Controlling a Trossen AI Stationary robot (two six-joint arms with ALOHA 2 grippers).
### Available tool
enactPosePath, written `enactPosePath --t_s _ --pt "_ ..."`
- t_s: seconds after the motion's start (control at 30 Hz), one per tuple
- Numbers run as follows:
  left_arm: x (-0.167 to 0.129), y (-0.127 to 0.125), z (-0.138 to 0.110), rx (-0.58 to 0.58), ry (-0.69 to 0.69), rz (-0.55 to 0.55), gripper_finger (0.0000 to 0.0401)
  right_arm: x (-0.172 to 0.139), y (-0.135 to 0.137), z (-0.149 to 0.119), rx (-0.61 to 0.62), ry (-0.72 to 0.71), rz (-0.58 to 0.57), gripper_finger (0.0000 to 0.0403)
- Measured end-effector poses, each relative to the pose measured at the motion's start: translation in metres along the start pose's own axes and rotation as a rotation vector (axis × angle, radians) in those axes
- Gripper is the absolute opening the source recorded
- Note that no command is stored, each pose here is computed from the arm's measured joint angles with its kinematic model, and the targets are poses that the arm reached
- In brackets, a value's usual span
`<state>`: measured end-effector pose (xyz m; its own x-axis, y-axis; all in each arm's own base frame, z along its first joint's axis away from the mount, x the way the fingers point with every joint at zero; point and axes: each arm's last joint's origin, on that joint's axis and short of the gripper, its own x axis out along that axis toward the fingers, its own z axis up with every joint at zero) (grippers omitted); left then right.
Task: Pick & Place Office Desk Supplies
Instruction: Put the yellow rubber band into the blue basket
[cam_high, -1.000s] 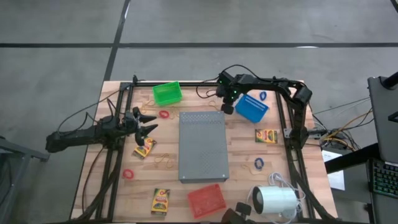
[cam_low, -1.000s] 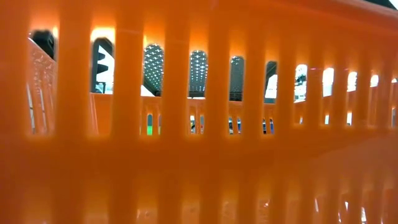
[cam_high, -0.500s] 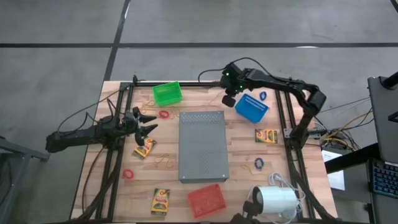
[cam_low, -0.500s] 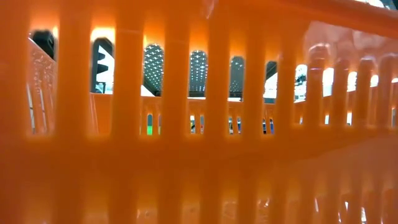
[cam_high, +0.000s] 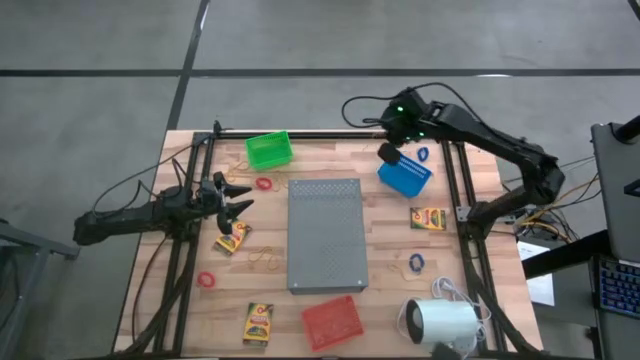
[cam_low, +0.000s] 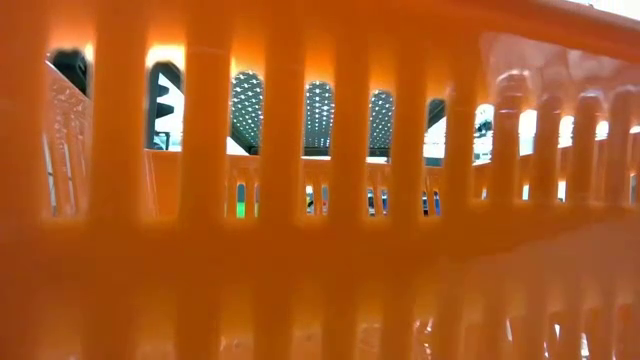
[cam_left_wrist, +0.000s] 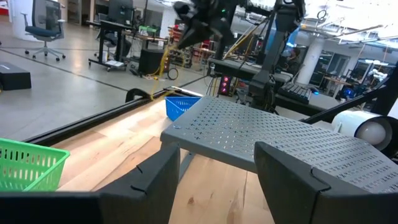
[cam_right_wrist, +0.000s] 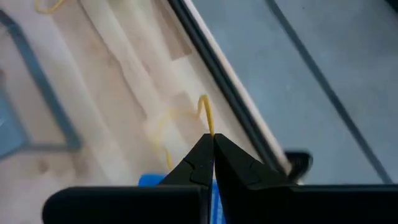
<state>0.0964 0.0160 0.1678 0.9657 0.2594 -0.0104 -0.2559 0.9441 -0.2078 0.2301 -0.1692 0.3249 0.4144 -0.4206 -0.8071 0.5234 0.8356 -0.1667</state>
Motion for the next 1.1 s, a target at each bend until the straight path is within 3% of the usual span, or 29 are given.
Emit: enactPosePath --t_s 0.13,0.33,0.53,0.77,1.1 --pt "0.000 0.000 0.000 0.000 0.001 0.000 0.0212 -0.024 0.000 -0.014 0.041 0.045 0.006 0.0008" --pt "0.000 0.000 0.000 0.000 0.000 0.000 0.0212 -0.053 0.000 -0.032 -0.015 0.081 0.005 0.0008" --pt "0.000 0.000 0.000 0.000 0.000 0.000 0.0212 -0.070 0.001 -0.047 0.075 0.124 0.007 0.0008" --pt "0.000 0.000 0.000 0.000 0.000 0.000 0.0212 -0.060 0.004 -0.061 0.072 0.211 0.015 0.0008" --pt "0.000 0.000 0.000 0.000 0.000 0.000 0.0212 -0.019 0.012 -0.087 0.109 0.290 0.021 0.0008"
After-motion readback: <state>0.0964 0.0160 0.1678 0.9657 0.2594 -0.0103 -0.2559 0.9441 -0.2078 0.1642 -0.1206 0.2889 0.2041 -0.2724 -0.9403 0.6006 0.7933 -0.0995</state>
